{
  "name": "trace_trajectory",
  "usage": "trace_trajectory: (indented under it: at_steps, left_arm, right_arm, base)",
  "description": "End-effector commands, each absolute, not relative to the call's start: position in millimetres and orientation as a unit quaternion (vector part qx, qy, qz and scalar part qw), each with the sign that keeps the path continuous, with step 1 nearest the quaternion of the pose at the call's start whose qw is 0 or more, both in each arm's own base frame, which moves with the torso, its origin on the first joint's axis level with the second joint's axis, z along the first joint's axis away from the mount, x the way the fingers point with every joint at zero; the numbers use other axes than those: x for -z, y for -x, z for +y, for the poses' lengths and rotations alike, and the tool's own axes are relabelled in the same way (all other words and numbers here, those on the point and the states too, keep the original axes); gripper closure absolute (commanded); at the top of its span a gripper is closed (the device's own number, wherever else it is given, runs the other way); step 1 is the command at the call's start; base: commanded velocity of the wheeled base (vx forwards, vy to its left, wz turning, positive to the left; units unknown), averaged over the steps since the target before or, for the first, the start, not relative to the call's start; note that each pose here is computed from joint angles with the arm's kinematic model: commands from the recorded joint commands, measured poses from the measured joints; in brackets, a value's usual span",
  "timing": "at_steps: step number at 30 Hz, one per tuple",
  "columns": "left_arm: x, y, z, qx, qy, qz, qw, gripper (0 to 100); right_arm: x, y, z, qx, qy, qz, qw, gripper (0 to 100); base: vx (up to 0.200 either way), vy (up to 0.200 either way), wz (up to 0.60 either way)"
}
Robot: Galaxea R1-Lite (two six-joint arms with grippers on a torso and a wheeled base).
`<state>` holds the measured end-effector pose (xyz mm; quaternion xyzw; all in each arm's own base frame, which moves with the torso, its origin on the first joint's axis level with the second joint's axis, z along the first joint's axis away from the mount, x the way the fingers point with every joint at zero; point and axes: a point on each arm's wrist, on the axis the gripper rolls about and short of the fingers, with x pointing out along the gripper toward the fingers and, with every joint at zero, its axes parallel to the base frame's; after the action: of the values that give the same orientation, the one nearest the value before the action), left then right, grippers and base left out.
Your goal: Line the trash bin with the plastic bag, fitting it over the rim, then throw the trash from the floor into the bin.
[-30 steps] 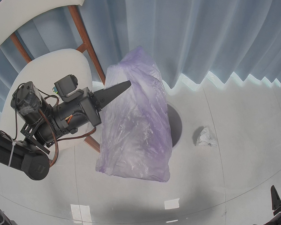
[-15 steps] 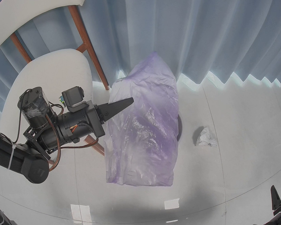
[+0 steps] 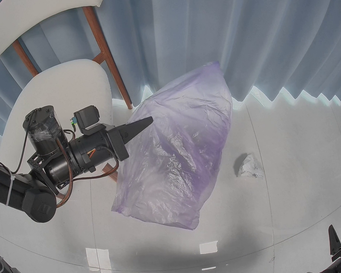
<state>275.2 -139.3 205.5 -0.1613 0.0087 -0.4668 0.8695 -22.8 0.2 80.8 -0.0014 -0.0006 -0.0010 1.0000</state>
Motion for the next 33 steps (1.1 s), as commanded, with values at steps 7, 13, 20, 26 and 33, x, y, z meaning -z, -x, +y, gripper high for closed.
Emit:
trace_trajectory:
  at_steps: [7, 13, 20, 26, 33]
  left_arm:
    - [-223.5, -238.0, -129.3, 0.446, 0.16, 0.049, 0.879, 100]
    - [-220.5, -222.9, -121.8, 0.441, 0.117, 0.078, 0.886, 100]
    - [-205.1, -220.7, -122.3, 0.44, 0.068, 0.1, 0.89, 100]
    - [-218.9, -225.9, -112.2, 0.404, 0.07, 0.071, 0.909, 100]
    - [-236.8, -232.4, -97.1, 0.372, 0.07, 0.034, 0.925, 100]
  right_arm:
    - [-75.5, 22.7, 0.2, 0.001, 0.002, 0.001, 1.0, 0]
    - [-75.5, 22.7, 0.2, 0.001, 0.002, 0.001, 1.0, 0]
    - [-75.5, 22.7, 0.2, 0.001, 0.002, 0.001, 1.0, 0]
    - [-75.6, 22.8, 0.2, 0.001, 0.002, -0.001, 1.0, 0]
    - [-75.7, 22.7, 0.2, 0.001, 0.002, 0.0, 1.0, 0]
  base:
    - [0.0, 0.0, 0.0]
    - [0.0, 0.0, 0.0]
    - [0.0, 0.0, 0.0]
    - [0.0, 0.0, 0.0]
    - [0.0, 0.0, 0.0]
